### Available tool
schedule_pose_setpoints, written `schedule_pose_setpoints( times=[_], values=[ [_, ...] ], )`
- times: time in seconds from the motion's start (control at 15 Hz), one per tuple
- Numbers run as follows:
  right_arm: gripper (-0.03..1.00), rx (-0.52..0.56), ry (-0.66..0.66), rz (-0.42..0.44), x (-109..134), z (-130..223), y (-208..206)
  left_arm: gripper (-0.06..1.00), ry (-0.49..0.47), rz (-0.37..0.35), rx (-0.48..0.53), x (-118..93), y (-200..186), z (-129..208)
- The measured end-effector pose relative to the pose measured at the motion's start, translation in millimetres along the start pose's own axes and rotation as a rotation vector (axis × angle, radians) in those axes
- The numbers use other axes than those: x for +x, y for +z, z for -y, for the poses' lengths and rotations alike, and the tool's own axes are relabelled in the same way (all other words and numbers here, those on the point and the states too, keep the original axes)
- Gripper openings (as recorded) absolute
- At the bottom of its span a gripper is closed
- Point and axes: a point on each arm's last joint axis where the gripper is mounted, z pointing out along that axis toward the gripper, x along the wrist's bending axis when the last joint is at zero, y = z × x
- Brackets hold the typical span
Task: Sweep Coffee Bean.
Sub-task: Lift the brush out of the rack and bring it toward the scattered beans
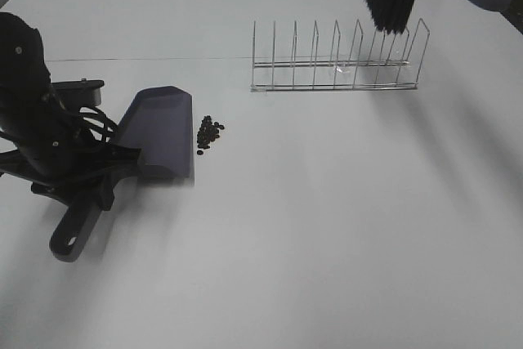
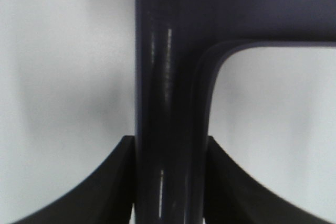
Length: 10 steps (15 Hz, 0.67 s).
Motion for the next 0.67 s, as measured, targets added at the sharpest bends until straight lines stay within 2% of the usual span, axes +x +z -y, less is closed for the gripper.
schedule_pose_setpoints(
  times=[0.13,0.27,0.67],
  values=[
    [0.31,0.091,-0.072,0.01,30,22,16,0.34,-0.011,0.003,-0.005,2,6,6],
    [0.31,0.189,-0.085,0.035,48,49,43,0.34,-0.027,0.012,-0.007,2,14,7],
    [0.31,0.196,-0.047,0.045,51,78,96,0.34,-0.028,0.035,0.012,-4,33,5]
  ],
)
